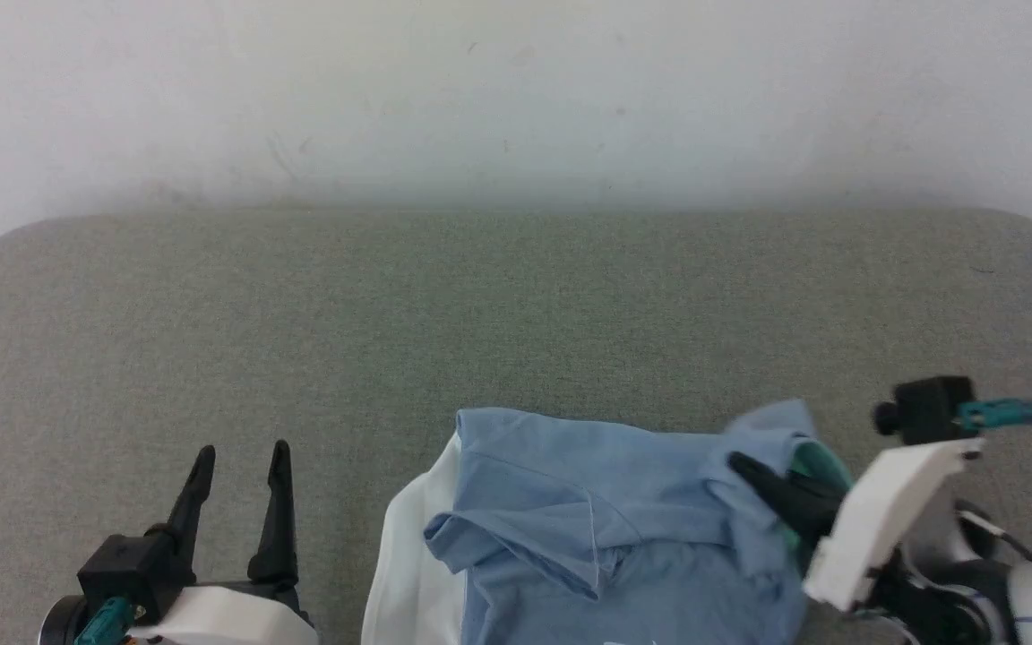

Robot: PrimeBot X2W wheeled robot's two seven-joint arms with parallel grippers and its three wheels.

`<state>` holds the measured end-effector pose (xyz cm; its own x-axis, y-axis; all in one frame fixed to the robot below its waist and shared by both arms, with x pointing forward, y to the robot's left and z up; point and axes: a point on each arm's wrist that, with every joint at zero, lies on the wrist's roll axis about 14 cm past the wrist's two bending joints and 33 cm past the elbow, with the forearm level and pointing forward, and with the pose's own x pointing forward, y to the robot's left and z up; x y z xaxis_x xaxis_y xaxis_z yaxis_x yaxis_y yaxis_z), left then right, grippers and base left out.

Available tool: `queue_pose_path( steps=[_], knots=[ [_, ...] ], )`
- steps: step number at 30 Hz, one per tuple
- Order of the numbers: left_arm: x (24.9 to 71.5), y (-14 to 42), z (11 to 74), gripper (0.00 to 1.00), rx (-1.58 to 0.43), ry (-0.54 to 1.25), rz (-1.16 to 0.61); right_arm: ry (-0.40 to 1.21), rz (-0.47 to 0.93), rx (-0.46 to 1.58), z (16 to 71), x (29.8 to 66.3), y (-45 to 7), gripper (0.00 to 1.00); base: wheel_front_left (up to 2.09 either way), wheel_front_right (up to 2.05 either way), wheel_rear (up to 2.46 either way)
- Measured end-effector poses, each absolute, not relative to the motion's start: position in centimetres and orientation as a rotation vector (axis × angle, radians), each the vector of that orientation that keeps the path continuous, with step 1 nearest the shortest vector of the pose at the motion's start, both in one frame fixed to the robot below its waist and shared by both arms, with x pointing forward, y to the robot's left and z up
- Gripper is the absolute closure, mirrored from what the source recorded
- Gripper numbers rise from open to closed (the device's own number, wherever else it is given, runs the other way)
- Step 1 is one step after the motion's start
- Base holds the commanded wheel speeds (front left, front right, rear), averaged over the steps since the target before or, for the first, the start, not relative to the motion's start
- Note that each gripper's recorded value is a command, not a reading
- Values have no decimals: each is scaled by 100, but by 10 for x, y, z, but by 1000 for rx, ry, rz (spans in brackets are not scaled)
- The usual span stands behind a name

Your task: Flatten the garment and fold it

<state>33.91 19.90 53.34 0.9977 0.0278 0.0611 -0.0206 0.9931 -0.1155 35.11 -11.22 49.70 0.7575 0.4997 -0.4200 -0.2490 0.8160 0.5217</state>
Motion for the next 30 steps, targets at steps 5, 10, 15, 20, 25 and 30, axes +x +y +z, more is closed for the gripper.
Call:
queue_pose_path(
  steps=[5, 10, 15, 20, 25, 30],
  knots=[
    [339, 199, 534, 0, -124, -64, 23, 592, 667, 517, 503, 347, -23, 100, 0, 0, 0],
    [339, 204, 536, 0, -128, -71, 41, 643, 797, 501, 487, 336, 33, 100, 0, 0, 0],
    [338, 212, 529, 0, -137, -54, 71, 646, 822, 407, 466, 342, 54, 0, 0, 0, 0],
    [340, 218, 519, 0, -139, -26, 95, 605, 921, 260, 466, 342, 77, 0, 0, 0, 0],
    [345, 214, 516, 0, -141, -21, 81, 465, 1058, -49, 485, 338, 83, 0, 0, 0, 0],
    [348, 209, 517, 0, -145, -26, 65, 267, 1112, -266, 514, 341, 76, 0, 0, 0, 0]
  ],
)
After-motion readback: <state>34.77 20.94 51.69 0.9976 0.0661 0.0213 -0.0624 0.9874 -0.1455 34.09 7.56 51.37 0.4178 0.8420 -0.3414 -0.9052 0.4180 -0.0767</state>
